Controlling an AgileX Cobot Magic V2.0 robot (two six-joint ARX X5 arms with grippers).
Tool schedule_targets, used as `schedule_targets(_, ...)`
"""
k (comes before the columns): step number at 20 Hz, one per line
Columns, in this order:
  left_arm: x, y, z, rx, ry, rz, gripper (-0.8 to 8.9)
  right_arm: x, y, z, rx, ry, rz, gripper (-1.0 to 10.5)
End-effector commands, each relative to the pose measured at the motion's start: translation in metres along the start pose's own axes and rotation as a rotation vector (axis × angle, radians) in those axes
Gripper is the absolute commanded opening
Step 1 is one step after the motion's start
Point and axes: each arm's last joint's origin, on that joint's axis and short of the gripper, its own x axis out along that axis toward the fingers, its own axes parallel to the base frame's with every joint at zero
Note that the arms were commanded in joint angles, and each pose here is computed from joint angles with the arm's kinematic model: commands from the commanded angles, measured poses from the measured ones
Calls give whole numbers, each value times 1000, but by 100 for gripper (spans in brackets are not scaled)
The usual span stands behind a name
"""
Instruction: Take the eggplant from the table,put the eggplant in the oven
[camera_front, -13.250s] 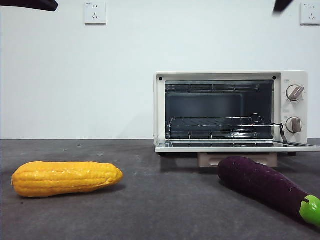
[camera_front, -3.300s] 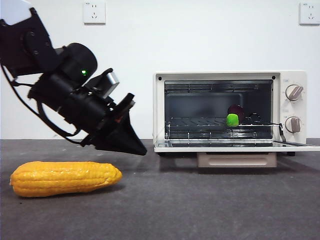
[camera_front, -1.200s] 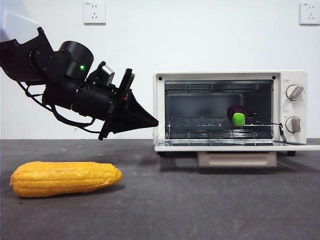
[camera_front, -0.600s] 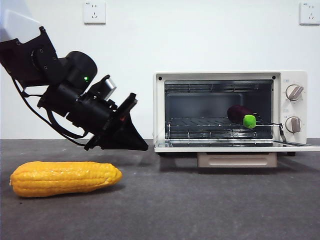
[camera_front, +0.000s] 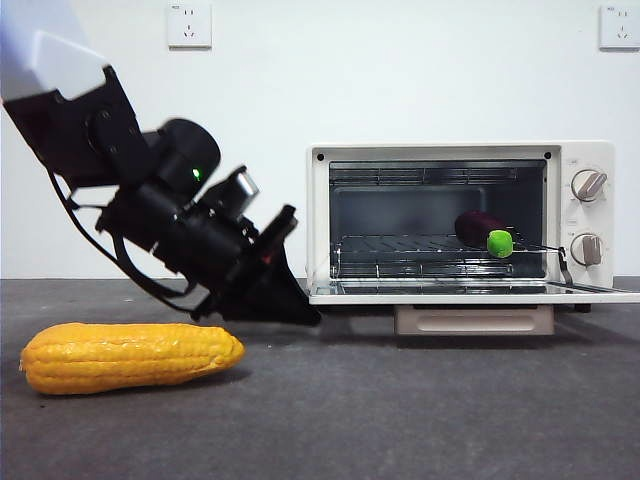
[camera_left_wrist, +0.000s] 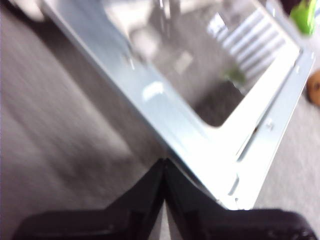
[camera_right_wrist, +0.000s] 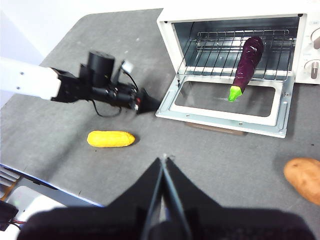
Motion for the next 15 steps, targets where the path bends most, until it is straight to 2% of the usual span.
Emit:
schedule_targets(1,9,4,-8,-9,29,-26,-8,-2,1,-3,13,17,4,-12)
schedule_targets(11,-2,8,13,-69,-110,-206,-8,-2,1,-3,13,17,3,-12)
schedule_targets(15,-9,11,27,-72,-191,-222,-8,-2,1,-3,13,17,3,-12)
